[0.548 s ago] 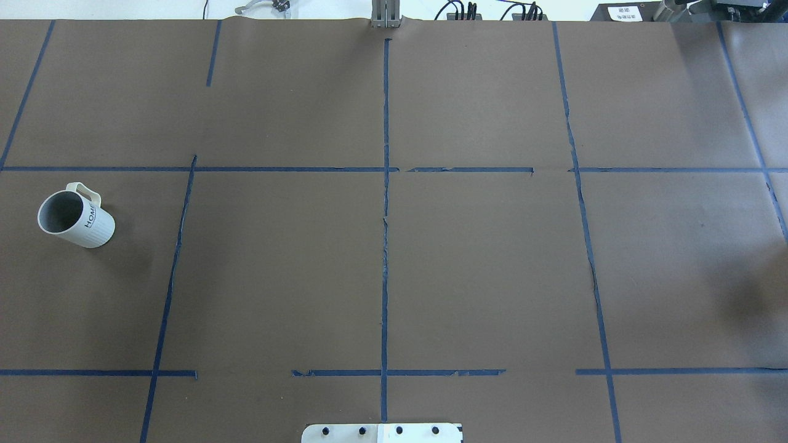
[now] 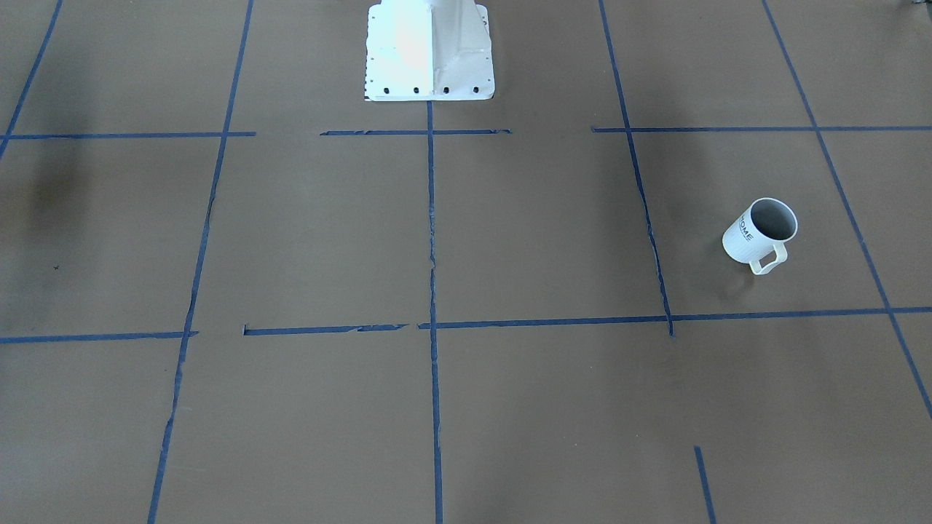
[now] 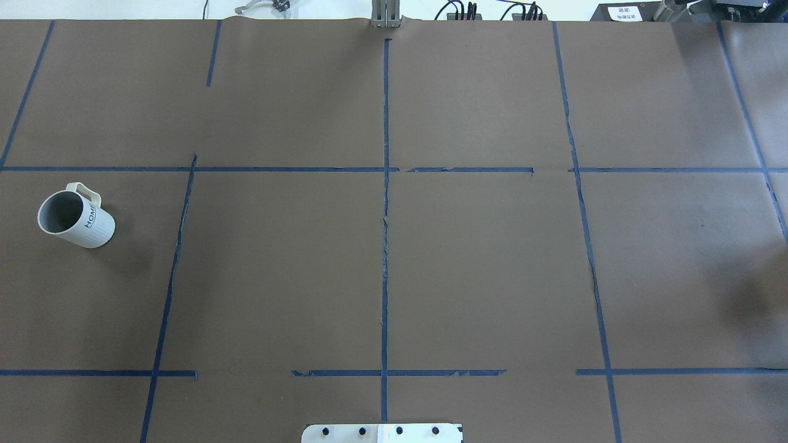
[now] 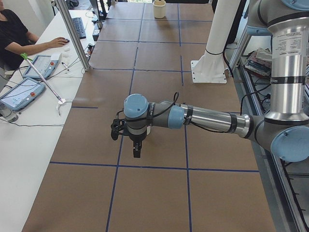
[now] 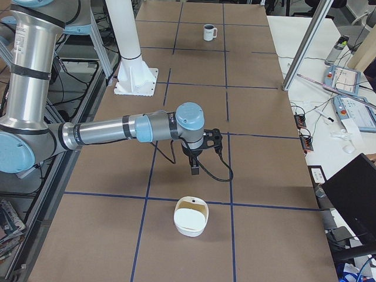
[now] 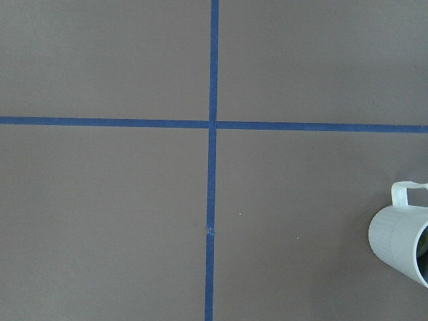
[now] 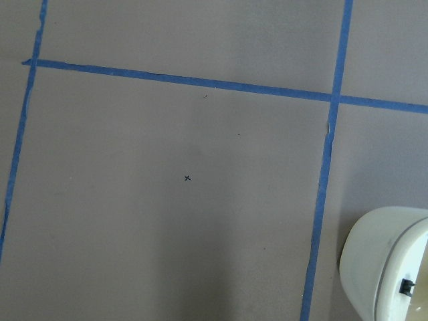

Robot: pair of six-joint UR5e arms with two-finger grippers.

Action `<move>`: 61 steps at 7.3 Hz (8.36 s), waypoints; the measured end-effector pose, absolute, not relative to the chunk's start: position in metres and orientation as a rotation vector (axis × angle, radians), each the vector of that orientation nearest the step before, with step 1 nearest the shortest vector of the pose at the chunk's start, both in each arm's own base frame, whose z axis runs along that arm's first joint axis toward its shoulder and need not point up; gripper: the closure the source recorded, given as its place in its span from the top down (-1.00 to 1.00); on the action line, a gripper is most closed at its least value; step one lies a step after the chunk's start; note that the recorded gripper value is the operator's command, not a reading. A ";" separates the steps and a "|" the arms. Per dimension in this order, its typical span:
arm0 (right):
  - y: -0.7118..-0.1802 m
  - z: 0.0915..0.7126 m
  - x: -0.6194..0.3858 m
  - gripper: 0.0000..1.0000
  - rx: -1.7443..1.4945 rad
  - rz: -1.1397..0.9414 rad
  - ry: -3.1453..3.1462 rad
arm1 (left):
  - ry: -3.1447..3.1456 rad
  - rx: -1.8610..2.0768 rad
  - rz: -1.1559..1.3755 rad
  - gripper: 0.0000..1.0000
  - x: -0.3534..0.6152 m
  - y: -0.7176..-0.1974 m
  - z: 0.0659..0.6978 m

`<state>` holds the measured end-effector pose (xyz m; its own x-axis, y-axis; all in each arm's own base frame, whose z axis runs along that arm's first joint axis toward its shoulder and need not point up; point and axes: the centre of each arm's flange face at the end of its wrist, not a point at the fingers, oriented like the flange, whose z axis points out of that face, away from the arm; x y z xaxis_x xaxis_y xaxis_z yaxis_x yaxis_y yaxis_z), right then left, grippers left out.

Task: Left arm hands cup to right arm to dump lemon

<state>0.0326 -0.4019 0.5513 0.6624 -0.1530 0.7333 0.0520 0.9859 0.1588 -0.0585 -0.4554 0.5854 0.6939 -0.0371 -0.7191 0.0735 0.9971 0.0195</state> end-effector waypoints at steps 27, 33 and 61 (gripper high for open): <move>-0.410 0.533 -0.012 1.00 0.202 -0.259 -0.880 | 0.784 -0.009 0.044 1.00 0.176 -0.467 0.562; -0.411 0.533 -0.025 1.00 0.195 -0.291 -0.882 | 0.779 -0.076 0.028 -1.00 0.231 -0.483 0.575; -0.277 0.247 -0.509 1.00 1.149 0.031 -0.767 | 0.944 -0.321 -0.228 -1.00 0.552 -0.481 0.052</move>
<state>-0.5092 -0.2771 0.2475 0.7492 -0.3528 0.5606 -0.3974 0.4377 0.8066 0.5516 -0.4815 0.0518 0.5679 -0.3293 -0.7544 0.0515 0.9289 -0.3667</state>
